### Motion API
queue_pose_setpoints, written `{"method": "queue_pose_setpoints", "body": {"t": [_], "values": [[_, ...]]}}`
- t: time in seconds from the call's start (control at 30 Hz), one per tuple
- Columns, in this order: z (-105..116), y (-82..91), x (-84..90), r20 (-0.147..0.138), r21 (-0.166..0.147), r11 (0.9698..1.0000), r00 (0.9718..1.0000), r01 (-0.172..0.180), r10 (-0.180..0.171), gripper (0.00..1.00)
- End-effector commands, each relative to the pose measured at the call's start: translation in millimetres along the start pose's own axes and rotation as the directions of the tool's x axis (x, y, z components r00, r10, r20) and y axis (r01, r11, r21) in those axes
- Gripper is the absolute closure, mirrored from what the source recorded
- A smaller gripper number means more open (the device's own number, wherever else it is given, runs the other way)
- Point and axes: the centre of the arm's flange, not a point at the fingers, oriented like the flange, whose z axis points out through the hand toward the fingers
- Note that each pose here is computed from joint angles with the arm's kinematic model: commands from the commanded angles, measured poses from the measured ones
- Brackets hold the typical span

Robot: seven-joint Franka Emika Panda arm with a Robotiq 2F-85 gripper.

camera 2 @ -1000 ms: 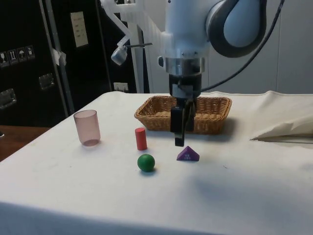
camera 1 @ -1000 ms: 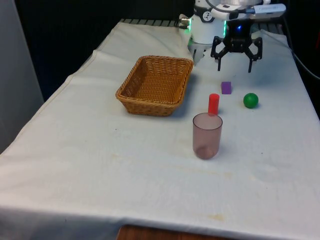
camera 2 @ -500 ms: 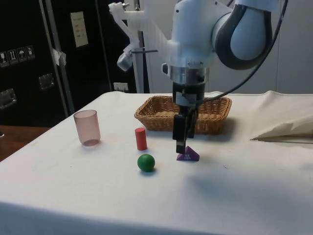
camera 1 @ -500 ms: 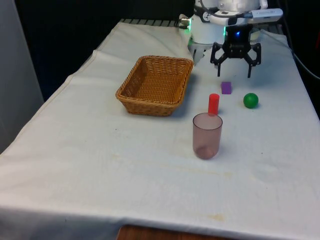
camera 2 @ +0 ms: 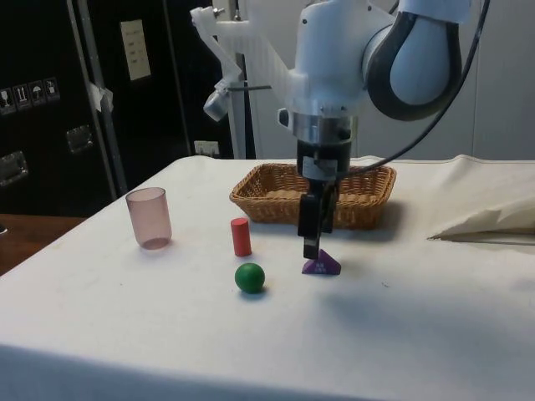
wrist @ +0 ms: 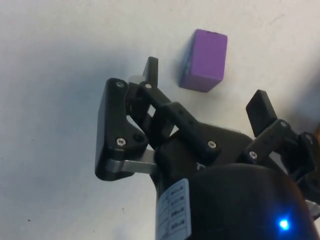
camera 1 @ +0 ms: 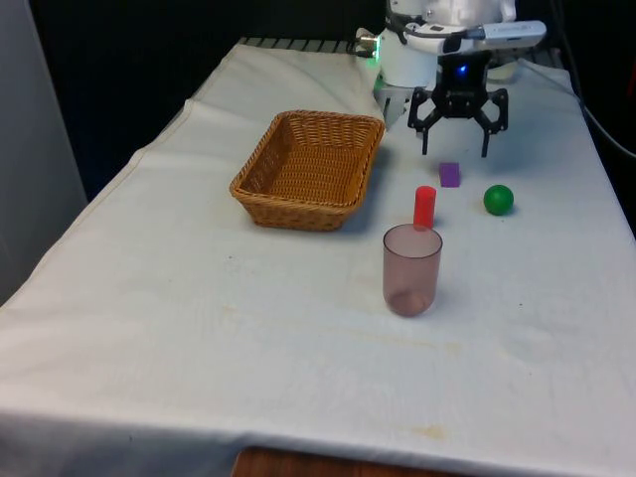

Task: Pick up the triangular block and place it into the basket.

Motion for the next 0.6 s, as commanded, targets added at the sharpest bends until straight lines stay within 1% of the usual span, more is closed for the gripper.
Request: {"method": "queue_pose_setpoints", "body": {"t": [0.0, 0.1, 0.13, 0.17, 0.4, 0.43, 0.47, 0.57], "values": [[1, 4.3, 0.1, -0.013, -0.004, 1.0, 0.9999, 0.002, -0.002, 0.0], [3, 3.7, -2.5, -0.007, -0.004, 0.9999, 0.9999, 0.01, -0.01, 0.0], [3, 0.6, -3.0, 0.007, -0.001, 1.0, 1.0, 0.007, -0.007, 0.0], [4, 3.7, -2.6, -0.007, -0.004, 0.9999, 0.9999, 0.011, -0.011, 0.0], [11, 5.0, -3.4, -0.002, -0.007, 0.9997, 0.9997, 0.024, -0.024, 0.0], [10, 1.1, -5.8, 0.012, -0.002, 0.9998, 0.9997, 0.021, -0.021, 0.0], [12, 5.1, -3.8, -0.001, -0.007, 0.9996, 0.9997, 0.025, -0.025, 0.0], [15, 6.0, -3.8, -0.004, -0.008, 0.9995, 0.9995, 0.03, -0.03, 0.0]]}}
